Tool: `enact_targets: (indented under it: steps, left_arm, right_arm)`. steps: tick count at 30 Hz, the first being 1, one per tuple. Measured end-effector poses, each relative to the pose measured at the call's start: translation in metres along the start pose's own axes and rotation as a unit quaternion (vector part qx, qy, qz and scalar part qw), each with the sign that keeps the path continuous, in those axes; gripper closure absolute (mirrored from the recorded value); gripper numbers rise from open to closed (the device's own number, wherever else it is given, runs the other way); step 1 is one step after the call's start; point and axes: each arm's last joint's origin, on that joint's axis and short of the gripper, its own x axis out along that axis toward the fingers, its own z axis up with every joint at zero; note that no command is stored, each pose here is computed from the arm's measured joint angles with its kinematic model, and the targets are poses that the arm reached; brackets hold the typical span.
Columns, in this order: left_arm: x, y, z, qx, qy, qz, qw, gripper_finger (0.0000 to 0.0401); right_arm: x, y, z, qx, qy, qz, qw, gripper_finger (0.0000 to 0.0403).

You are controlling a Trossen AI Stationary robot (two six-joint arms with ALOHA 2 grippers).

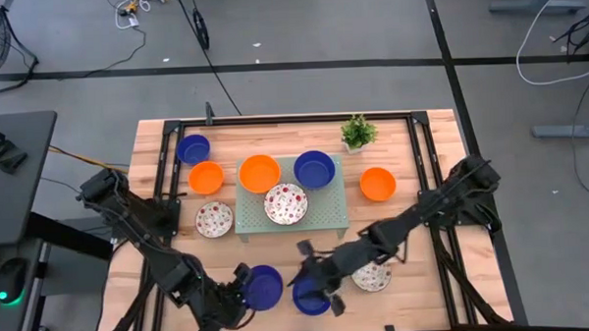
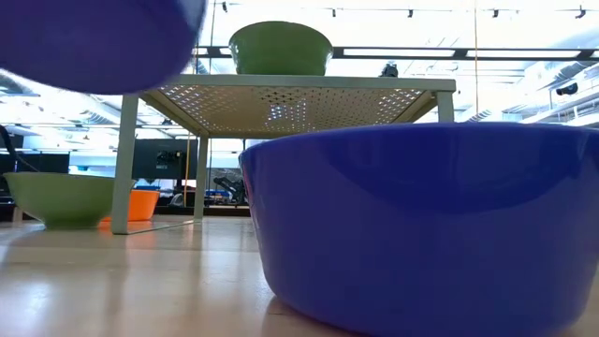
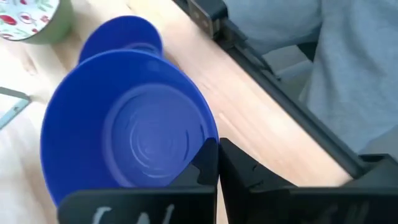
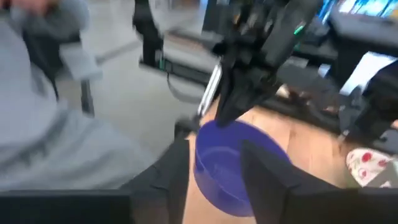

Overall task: Pick & Place Mini bowls
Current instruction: Stack the blue bowl on top of the blue bowl on the shelf

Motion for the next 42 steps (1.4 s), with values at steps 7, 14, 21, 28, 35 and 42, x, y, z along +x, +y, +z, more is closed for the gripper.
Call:
enact_targets:
  steps: [7, 14, 21, 28, 35, 42]
  left_arm:
    - [0.003, 0.011, 0.000, 0.009, 0.004, 0.016, 1.000, 0.0396]
    - [0.003, 0.012, 0.001, 0.015, 0.000, 0.028, 0.999, 0.0395]
    - [0.003, 0.014, 0.003, 0.022, -0.010, 0.046, 0.999, 0.0396]
    - [0.005, 0.023, 0.002, 0.013, -0.006, 0.060, 0.998, 0.0391]
    - [0.007, 0.030, 0.002, 0.004, -0.005, 0.070, 0.998, 0.0394]
    - [0.006, 0.031, 0.003, 0.003, -0.009, 0.085, 0.996, 0.0392]
  right_arm:
    - [0.034, -0.005, 0.002, -0.073, 0.062, 0.025, 0.995, 0.0204]
    - [0.038, -0.005, 0.001, -0.073, 0.082, 0.028, 0.994, 0.0217]
    - [0.038, -0.012, -0.001, -0.067, 0.090, 0.021, 0.993, 0.0247]
    - [0.037, -0.014, -0.006, -0.065, 0.111, 0.022, 0.991, 0.0264]
    - [0.037, -0.014, -0.008, -0.066, 0.126, 0.026, 0.990, 0.0286]
    - [0.036, -0.013, -0.011, -0.069, 0.137, 0.028, 0.988, 0.0319]
